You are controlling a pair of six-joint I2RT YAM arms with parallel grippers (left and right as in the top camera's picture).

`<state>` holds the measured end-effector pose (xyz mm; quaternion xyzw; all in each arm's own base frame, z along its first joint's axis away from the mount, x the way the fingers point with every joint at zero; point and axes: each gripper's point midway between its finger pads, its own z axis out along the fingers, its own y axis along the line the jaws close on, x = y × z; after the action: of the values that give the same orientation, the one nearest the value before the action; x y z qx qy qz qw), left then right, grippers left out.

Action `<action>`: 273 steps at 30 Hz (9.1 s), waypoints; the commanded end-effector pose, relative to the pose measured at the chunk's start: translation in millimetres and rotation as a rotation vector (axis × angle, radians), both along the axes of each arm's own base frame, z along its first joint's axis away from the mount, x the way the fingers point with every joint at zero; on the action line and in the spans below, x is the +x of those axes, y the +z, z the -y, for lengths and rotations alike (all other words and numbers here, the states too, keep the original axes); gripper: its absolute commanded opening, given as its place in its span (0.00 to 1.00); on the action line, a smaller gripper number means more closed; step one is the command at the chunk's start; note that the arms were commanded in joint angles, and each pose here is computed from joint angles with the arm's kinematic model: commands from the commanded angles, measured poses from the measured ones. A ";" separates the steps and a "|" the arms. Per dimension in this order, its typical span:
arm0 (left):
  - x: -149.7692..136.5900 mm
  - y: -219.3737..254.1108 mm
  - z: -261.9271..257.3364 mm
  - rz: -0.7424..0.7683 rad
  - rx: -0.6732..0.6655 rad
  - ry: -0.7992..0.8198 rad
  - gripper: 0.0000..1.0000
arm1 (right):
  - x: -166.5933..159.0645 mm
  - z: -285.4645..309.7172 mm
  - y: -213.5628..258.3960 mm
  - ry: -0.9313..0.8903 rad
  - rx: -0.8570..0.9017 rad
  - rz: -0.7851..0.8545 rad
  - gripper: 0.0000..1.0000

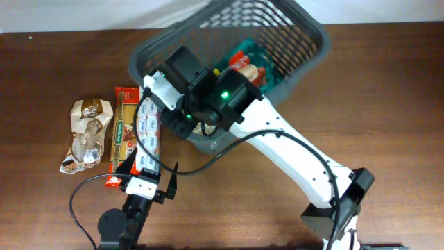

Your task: Pack container

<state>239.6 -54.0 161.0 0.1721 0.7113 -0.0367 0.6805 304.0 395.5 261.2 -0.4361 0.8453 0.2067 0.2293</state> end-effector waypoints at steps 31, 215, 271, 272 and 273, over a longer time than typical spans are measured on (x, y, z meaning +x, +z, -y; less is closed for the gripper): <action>0.8 -5.1 -0.4 -0.013 -0.003 0.005 0.99 | 58.0 8.9 58.6 -0.033 0.047 0.284 0.70; 0.8 -5.1 -0.4 -0.013 -0.003 0.005 0.99 | 171.3 241.0 -19.6 -1.271 -0.113 -0.090 0.04; 0.8 -5.1 -0.4 -0.013 -0.003 0.005 0.99 | 174.5 289.0 42.5 -1.606 -0.010 0.161 0.04; 0.8 -5.0 -0.4 -0.013 -0.003 0.005 0.99 | 173.6 286.6 40.9 -1.598 -0.007 0.143 0.04; 0.8 -5.1 -0.4 -0.013 -0.003 0.005 0.99 | 172.3 283.6 38.7 -1.587 -0.003 0.122 0.04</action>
<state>239.7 -54.0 160.6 0.1721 0.7118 -0.0368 0.6800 470.5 140.1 253.0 0.2417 0.9313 -0.0225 0.2716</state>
